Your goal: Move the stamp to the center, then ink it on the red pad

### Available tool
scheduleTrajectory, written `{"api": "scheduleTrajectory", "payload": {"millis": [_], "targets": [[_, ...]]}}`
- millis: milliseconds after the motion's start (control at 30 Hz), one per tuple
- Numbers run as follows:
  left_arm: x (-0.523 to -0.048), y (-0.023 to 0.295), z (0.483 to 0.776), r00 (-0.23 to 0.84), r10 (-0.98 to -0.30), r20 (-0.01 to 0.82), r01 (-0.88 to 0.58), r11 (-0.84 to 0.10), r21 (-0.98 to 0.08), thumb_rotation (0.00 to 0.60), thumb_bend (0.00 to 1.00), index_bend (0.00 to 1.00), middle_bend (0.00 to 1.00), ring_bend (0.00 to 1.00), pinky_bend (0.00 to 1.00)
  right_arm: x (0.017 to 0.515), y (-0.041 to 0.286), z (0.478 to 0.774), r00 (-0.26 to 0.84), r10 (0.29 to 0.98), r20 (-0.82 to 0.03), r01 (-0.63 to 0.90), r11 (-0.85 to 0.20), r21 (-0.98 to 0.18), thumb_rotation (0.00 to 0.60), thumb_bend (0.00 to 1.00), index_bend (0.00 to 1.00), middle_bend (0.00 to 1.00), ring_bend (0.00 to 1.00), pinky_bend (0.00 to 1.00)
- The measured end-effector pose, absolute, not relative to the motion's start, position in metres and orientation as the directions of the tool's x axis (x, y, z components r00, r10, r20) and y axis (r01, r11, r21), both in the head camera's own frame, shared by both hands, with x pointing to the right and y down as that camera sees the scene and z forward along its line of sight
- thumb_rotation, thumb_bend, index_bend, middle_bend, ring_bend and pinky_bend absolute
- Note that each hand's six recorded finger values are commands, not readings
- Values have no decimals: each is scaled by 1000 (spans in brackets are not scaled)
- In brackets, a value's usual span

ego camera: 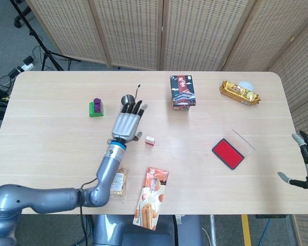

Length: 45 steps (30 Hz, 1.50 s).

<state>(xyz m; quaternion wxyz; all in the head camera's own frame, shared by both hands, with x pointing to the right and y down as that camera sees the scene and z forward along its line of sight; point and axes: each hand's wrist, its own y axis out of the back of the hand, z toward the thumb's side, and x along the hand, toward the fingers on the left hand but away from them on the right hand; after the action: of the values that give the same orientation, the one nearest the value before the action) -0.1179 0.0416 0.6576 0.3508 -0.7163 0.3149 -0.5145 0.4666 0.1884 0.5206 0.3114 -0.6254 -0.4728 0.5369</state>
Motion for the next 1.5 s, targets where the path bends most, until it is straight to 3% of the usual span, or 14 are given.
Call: {"api": "scheduleTrajectory", "payload": {"millis": [300, 400, 533, 600, 700, 767, 833, 967, 1067, 1200, 1500], "targets": [[-253, 8, 604, 157, -922, 355, -130, -376, -918, 600, 300, 20, 0, 0, 0, 445, 179, 532, 4, 921, -390, 173, -385, -907, 600, 0, 0, 0, 0, 0], [-300, 11, 595, 112, -940, 322, -124, -335, -934, 600, 287, 5, 0, 0, 0, 433, 166, 538, 21, 911, -413, 159, -411, -898, 600, 0, 0, 0, 0, 0], [-353, 28, 593, 47, -945, 323, -151, -326, -933, 600, 189, 0, 0, 0, 0, 416, 141, 543, 50, 903, -427, 127, -430, -894, 600, 0, 0, 5, 0, 0], [-380, 40, 591, 13, -946, 323, -169, -320, -932, 600, 162, 0, 0, 0, 0, 404, 128, 545, 66, 900, -431, 96, -436, -895, 600, 0, 0, 50, 28, 12], [-419, 58, 585, -45, -945, 323, -188, -310, -932, 600, 93, 0, 0, 0, 0, 384, 111, 550, 97, 889, -447, 45, -453, -891, 600, 0, 0, 217, 222, 250], [-439, 68, 581, -83, -942, 326, -193, -305, -933, 600, 24, 0, 0, 0, 0, 367, 100, 558, 123, 873, -471, 15, -477, -879, 600, 0, 0, 356, 407, 511], [-457, 79, 575, -121, -934, 335, -202, -308, -930, 600, 0, 0, 0, 0, 0, 349, 91, 565, 146, 856, -496, 5, -502, -865, 600, 0, 0, 469, 544, 671], [-476, 92, 562, -162, -924, 346, -201, -312, -928, 600, 0, 0, 0, 0, 0, 304, 77, 583, 198, 816, -543, 29, -559, -829, 600, 0, 0, 662, 746, 878], [-481, 100, 555, -176, -917, 359, -219, -319, -922, 600, 0, 0, 0, 0, 0, 266, 74, 598, 242, 784, -572, 58, -600, -798, 600, 0, 0, 749, 836, 975], [-481, 103, 547, -165, -919, 359, -234, -317, -919, 600, 0, 0, 0, 0, 0, 222, 73, 617, 281, 753, -595, 81, -636, -767, 600, 0, 30, 825, 913, 1000], [-479, 105, 548, -145, -913, 381, -256, -337, -906, 600, 0, 0, 0, 0, 0, 148, 74, 659, 258, 737, -625, 59, -657, -751, 600, 0, 313, 879, 964, 1000]]}}
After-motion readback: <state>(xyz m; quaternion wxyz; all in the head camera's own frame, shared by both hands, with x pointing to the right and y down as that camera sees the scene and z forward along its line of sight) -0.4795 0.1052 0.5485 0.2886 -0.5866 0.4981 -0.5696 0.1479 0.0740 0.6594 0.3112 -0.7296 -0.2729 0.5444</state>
